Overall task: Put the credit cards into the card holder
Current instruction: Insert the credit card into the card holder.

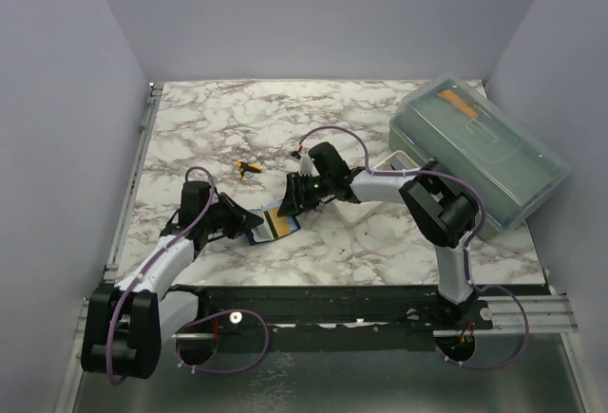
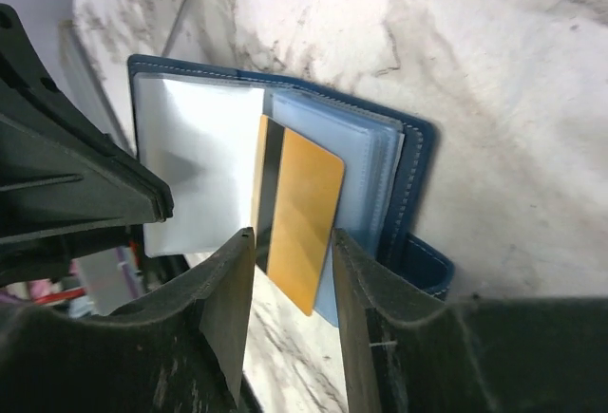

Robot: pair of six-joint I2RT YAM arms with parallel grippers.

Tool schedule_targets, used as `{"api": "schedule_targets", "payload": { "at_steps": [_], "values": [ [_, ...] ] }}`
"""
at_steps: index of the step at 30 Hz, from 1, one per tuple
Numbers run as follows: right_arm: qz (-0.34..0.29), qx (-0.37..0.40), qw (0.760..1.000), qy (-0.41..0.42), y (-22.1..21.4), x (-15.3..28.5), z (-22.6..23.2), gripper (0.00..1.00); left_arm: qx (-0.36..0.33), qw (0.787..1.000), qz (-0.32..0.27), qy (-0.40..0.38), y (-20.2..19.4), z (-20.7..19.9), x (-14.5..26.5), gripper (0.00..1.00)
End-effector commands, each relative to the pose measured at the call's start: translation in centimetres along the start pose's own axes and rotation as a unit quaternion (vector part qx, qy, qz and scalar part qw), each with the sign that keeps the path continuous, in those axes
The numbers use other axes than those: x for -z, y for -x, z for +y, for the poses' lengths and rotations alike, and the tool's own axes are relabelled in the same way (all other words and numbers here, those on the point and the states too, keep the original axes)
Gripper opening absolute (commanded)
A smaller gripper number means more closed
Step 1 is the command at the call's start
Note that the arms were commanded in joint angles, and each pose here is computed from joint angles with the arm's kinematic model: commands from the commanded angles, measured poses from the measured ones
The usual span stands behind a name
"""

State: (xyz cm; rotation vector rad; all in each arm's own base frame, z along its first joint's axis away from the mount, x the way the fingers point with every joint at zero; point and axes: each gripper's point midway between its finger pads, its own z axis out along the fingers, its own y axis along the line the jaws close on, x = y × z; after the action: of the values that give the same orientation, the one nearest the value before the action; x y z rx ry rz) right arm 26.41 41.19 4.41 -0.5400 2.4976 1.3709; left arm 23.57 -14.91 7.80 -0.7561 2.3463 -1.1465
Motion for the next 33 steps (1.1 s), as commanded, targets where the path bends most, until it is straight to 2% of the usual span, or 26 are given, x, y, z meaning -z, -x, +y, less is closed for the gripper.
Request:
{"api": "schedule_targets", "payload": {
  "at_steps": [1, 8, 13, 23, 33],
  "values": [
    [0.02, 0.052, 0.994, -0.091, -1.0, 0.8, -2.6, 0.43, 0.022, 0.997, 0.025, 0.065, -0.9, 2.4, 0.1, 0.0],
    [0.022, 0.056, 0.994, -0.089, -1.3, 0.5, -2.7, 0.43, 0.006, 0.998, 0.019, 0.064, -0.4, 2.1, 0.1, 0.0],
    [0.014, 0.052, 0.994, -0.097, -1.4, 0.2, -2.3, 0.43, 0.019, 0.995, 0.023, 0.09, -0.5, 3.5, -0.5, 0.0],
    [0.013, 0.043, 0.987, -0.155, -2.5, -1.1, -3.7, 0.43, 0.019, 0.997, 0.037, 0.072, -0.5, 3.7, -2.1, 0.13],
    [0.018, 0.032, 0.988, -0.15, -2.8, -1.6, -3.8, 0.38, 0.003, 0.999, 0.02, 0.029, 0.0, 2.8, -2.8, 0.34]
  ]
}}
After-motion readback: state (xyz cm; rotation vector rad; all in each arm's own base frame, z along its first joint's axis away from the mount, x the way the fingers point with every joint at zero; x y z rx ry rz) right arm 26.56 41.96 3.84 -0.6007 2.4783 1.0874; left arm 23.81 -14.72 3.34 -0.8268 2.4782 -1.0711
